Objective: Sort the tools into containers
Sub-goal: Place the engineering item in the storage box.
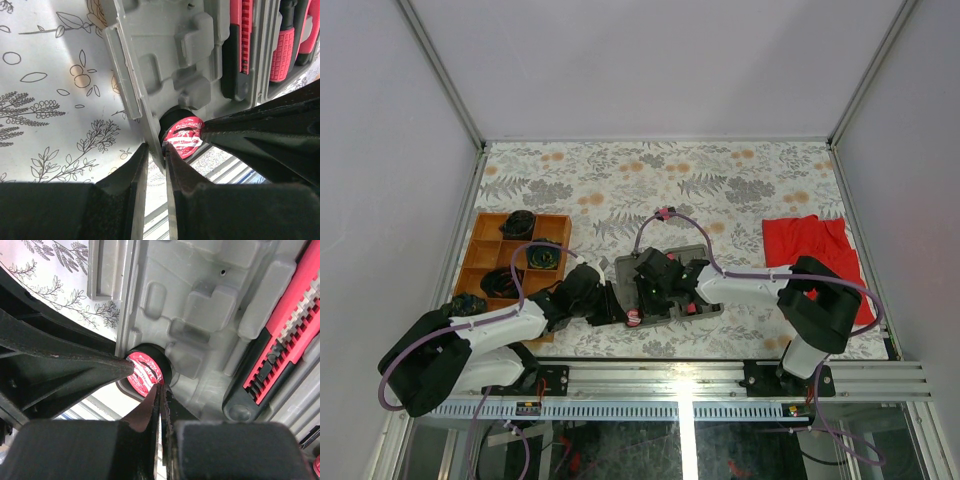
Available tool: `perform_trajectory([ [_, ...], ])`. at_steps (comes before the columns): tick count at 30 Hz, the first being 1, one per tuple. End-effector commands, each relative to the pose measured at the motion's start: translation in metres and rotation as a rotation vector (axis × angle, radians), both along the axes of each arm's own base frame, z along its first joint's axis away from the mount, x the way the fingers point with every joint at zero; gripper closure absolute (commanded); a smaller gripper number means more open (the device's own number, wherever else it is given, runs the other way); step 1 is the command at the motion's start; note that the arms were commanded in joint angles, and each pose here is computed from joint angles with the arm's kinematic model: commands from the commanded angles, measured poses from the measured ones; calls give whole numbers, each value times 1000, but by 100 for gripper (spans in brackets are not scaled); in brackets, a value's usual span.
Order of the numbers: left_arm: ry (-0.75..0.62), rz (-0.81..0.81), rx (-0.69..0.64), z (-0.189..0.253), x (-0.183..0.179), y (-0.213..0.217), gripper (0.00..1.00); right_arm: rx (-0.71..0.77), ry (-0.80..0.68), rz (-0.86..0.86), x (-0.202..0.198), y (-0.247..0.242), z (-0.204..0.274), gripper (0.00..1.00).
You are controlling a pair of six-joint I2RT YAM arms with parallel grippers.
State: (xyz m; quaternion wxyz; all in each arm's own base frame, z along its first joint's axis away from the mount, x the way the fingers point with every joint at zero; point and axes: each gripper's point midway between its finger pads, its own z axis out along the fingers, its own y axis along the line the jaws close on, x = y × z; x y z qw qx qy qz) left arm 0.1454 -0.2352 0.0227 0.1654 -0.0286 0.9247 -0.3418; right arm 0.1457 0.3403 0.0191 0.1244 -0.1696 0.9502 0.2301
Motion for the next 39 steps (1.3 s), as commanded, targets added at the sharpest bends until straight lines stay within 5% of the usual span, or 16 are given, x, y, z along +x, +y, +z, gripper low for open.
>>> perform_trajectory([
  [1,-63,-24,-46,14,11,-15,100,-244,211,89,-62,-53,-92,100],
  [27,-132,-41,-139,43,23,-34,100,-509,260,88,-69,-100,-134,100],
  [39,-161,-24,-166,52,28,-37,89,-518,273,141,-52,-95,-127,100],
])
